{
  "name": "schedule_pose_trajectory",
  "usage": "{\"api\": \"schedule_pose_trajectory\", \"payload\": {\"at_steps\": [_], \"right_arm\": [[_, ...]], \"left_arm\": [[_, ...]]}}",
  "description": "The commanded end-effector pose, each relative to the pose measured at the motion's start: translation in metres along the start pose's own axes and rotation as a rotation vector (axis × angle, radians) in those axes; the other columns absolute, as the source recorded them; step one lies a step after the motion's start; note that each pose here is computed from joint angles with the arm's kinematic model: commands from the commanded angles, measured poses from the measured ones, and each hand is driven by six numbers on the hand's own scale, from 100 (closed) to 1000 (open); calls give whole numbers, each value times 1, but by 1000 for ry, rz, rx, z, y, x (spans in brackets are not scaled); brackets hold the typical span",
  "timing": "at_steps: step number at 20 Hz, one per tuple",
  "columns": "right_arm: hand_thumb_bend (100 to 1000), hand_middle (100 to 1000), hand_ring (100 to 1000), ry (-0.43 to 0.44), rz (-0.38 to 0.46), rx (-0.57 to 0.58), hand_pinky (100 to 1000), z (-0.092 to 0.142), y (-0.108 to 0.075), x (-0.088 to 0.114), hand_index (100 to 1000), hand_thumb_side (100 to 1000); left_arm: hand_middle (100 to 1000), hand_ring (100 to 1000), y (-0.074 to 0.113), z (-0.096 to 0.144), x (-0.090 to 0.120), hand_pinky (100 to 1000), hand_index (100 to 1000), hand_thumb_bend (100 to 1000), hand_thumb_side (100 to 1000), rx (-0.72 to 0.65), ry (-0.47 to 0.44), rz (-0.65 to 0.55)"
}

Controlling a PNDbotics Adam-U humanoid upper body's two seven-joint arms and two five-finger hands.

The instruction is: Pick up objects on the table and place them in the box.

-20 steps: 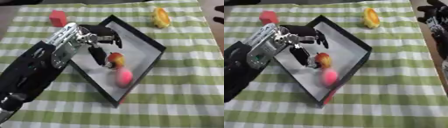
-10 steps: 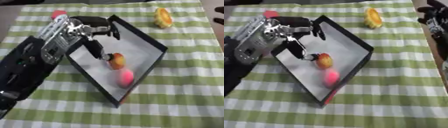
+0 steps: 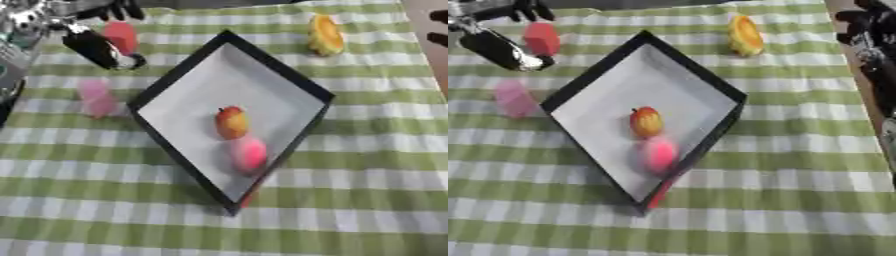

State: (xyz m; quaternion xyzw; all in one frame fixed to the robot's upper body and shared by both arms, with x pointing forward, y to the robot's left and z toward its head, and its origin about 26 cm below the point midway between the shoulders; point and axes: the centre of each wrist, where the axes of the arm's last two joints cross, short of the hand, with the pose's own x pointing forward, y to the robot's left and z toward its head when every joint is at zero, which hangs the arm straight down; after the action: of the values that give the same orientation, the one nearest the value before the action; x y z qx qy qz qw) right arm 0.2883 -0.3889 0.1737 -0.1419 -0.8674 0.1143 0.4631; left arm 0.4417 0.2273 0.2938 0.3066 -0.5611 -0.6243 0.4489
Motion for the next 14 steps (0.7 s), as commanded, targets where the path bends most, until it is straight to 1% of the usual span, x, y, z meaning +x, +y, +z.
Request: {"api": "schedule_pose_trajectory", "payload": {"at_steps": [1, 4, 5, 7, 8, 9, 11, 14], "right_arm": [[100, 767, 962, -41, 39, 12, 871, -7, -7, 12, 921, 600], [100, 767, 962, -42, 37, 17, 871, -8, -6, 12, 921, 601], [100, 767, 962, -41, 38, 18, 871, -7, -6, 12, 921, 601], [100, 767, 962, -40, 40, 17, 871, -7, -6, 12, 921, 602], [100, 767, 962, -40, 41, 16, 871, -7, -6, 12, 921, 602], [100, 767, 962, -39, 41, 17, 871, -8, -6, 12, 921, 598], [100, 767, 962, -38, 40, 18, 871, -8, -6, 11, 921, 603], [100, 767, 962, -36, 39, 19, 871, -8, -5, 11, 921, 604]], "left_arm": [[793, 826, 19, 25, -44, 815, 847, 439, 322, 20, 75, 11], [798, 830, 12, 29, -66, 817, 861, 448, 398, -43, 81, 56], [802, 836, 10, 30, -71, 825, 870, 480, 437, -64, 86, 76], [799, 837, 6, 31, -79, 827, 870, 504, 465, -96, 105, 123], [797, 839, 4, 32, -83, 832, 869, 558, 521, -109, 119, 146], [795, 839, 0, 33, -88, 833, 866, 579, 542, -124, 139, 174], [792, 838, -7, 32, -98, 839, 857, 672, 570, -157, 180, 233], [783, 833, -8, 27, -96, 839, 846, 763, 588, -172, 210, 281]]}}
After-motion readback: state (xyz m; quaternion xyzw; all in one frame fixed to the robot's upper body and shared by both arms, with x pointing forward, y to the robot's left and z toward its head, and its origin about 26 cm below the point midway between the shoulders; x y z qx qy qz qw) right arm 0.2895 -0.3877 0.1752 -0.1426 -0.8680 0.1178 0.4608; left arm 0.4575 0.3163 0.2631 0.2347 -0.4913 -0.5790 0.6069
